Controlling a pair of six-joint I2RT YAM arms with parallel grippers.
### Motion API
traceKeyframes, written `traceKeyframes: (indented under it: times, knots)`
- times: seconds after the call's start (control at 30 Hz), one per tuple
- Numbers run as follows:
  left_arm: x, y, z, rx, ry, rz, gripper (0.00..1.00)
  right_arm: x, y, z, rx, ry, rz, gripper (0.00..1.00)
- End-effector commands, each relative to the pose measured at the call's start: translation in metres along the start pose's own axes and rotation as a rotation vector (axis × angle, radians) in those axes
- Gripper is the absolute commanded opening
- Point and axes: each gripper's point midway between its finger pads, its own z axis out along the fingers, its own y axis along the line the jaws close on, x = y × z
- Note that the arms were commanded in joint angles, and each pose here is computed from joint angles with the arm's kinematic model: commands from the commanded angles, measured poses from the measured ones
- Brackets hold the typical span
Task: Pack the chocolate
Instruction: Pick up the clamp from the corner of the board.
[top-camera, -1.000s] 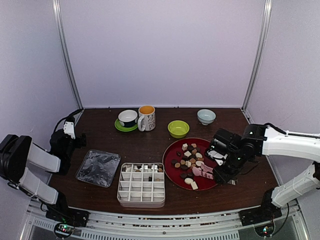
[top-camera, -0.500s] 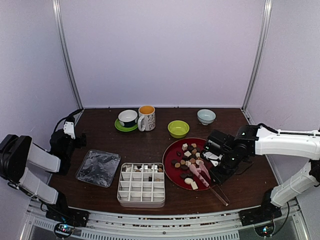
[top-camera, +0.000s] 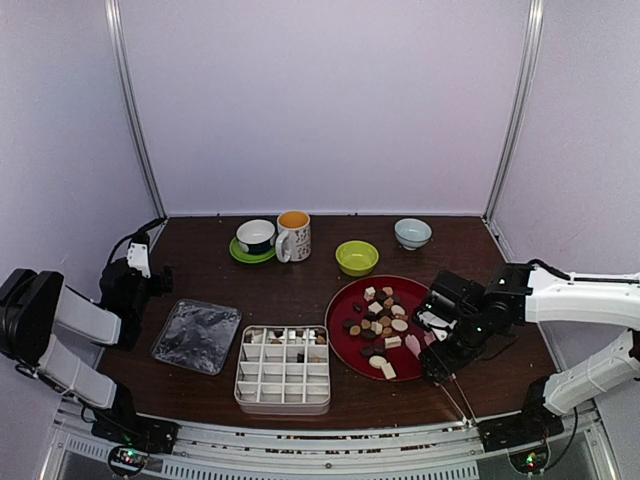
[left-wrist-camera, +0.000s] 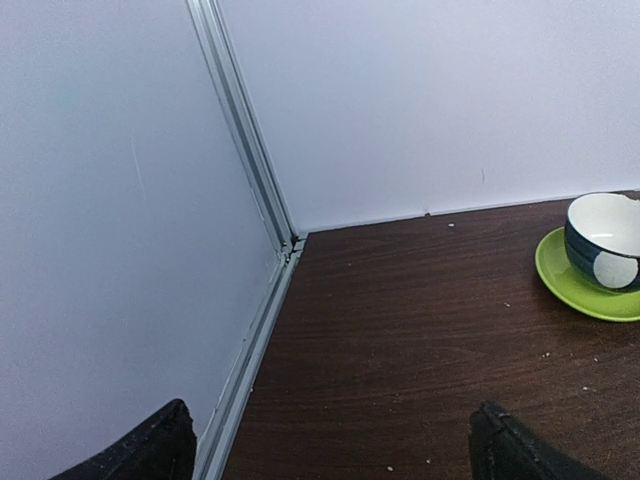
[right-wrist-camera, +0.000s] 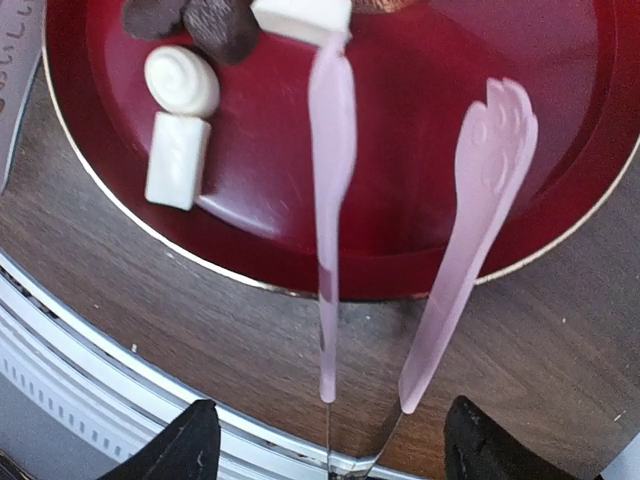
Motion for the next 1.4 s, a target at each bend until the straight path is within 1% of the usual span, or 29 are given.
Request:
traceKeyframes:
  times: [0.0,0.1,0.17,0.3,0.4,0.67,0.77,0.9,0.97,1.0,1.2,1.37]
  knots:
    - [-0.012,0.006,0.003,-0.023,-0.037,-0.01,0.98,0.022,-0.008,0.009,0.0,0.003,0.081,0.79]
    - [-0.012,0.006,0.003,-0.021,-0.036,-0.01,0.98,0.036,-0.014,0.015,0.013,0.014,0.13,0.82]
    - [-0.012,0.006,0.003,-0.021,-0.037,-0.01,0.98,0.04,-0.015,0.017,0.016,0.01,0.154,0.81]
    - [-0.012,0.006,0.003,-0.021,-0.037,-0.01,0.98,0.05,-0.02,0.029,0.037,0.014,0.204,0.74]
    - [-0.012,0.006,0.003,-0.022,-0.037,-0.01,0.98,0.05,-0.012,0.037,0.007,-0.007,0.209,0.71]
    - [-0.012,0.006,0.003,-0.022,-0.037,-0.01,0.98,0.053,-0.01,0.051,0.03,-0.042,0.208,0.6]
    - [-0.012,0.006,0.003,-0.022,-0.038,-0.01,0.98,0.052,-0.007,0.054,0.022,-0.076,0.212,0.53]
    - [-0.012,0.006,0.003,-0.022,-0.036,-0.01,0.98,0.044,-0.003,0.05,0.003,-0.131,0.211,0.43]
    - [-0.012,0.006,0.003,-0.022,-0.036,-0.01,0.98,0.04,-0.002,0.047,-0.006,-0.151,0.211,0.35]
    - [-0.012,0.006,0.003,-0.023,-0.036,-0.01,0.98,0.039,-0.001,0.046,-0.009,-0.161,0.212,0.33]
    - [-0.012,0.006,0.003,-0.022,-0.037,-0.01,0.98,0.026,0.0,0.03,-0.027,-0.236,0.225,0.29]
    - [-0.012,0.006,0.003,-0.021,-0.036,-0.01,0.98,0.007,0.003,0.005,-0.032,-0.297,0.204,0.28]
